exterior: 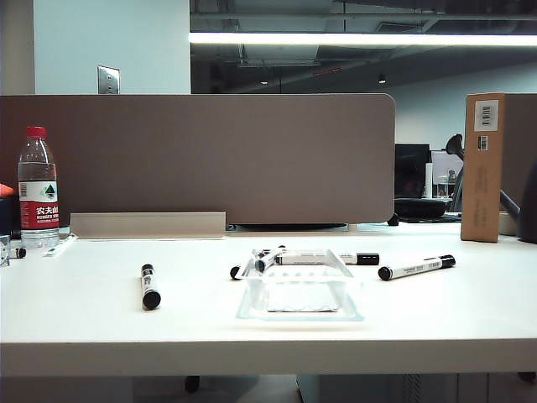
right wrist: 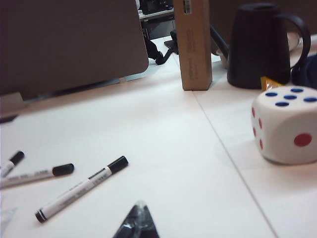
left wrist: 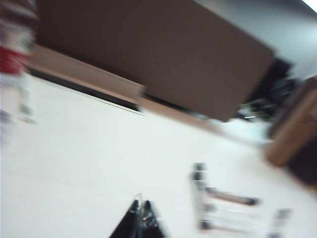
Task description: Pick up the markers scattered on the table and put them into the packaging box, making sure the markers fit the shape of the box's grooves.
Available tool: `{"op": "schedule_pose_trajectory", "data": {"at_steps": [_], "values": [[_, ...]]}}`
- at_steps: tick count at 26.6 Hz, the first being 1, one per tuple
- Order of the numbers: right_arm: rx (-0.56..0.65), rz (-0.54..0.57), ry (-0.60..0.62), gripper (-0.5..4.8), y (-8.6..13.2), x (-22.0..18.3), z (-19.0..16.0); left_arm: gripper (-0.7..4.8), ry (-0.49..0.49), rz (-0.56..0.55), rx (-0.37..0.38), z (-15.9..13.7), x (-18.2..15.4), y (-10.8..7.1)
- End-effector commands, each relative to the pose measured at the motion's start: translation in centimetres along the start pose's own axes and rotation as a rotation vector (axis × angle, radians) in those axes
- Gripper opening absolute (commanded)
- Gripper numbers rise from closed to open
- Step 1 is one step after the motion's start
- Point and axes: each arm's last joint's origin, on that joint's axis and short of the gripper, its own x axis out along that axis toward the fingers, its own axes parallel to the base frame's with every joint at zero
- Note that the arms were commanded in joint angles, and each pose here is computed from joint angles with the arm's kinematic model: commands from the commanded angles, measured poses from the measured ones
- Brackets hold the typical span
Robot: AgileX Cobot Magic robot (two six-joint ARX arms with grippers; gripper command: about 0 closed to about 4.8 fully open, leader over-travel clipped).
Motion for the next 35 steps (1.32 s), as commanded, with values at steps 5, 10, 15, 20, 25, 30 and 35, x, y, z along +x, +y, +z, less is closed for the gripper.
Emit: {"op": "schedule_pose_trajectory", "data": {"at_steps": [5,10,15,20,25,30,35], "values": [[0.139,0.022,-0.001,-0.01,0.0,0.0,-0.1,-0.05,0.447,-0.049,-0.236,2.6,4.6,-2.8],[0.139,0.025,-0.002,-0.01,0.1,0.0,0.0,0.00,0.869,-0.041,-0.224,2.0,11.1,-5.1],[0.139,0.025,0.001,-0.01,0.1,0.1,-0.1,2.86,1.211,0.114,-0.227,1.4,17.4,-5.8],[0.138,0.030,0.002,-0.01,0.1,0.0,-0.1,4.79,1.219,0.201,-0.151,0.9,20.7,-5.6],[0.138,0.031,0.003,-0.01,0.1,0.0,-0.1,4.79,1.220,0.181,-0.139,0.3,21.6,-5.5],[0.138,0.031,0.003,-0.01,0.1,0.0,-0.1,4.79,1.375,0.213,-0.097,-2.1,23.1,-6.1],[0.138,0.035,0.003,-0.01,0.2,0.0,-0.1,4.79,1.458,0.288,-0.030,-3.3,24.5,-6.1]]}}
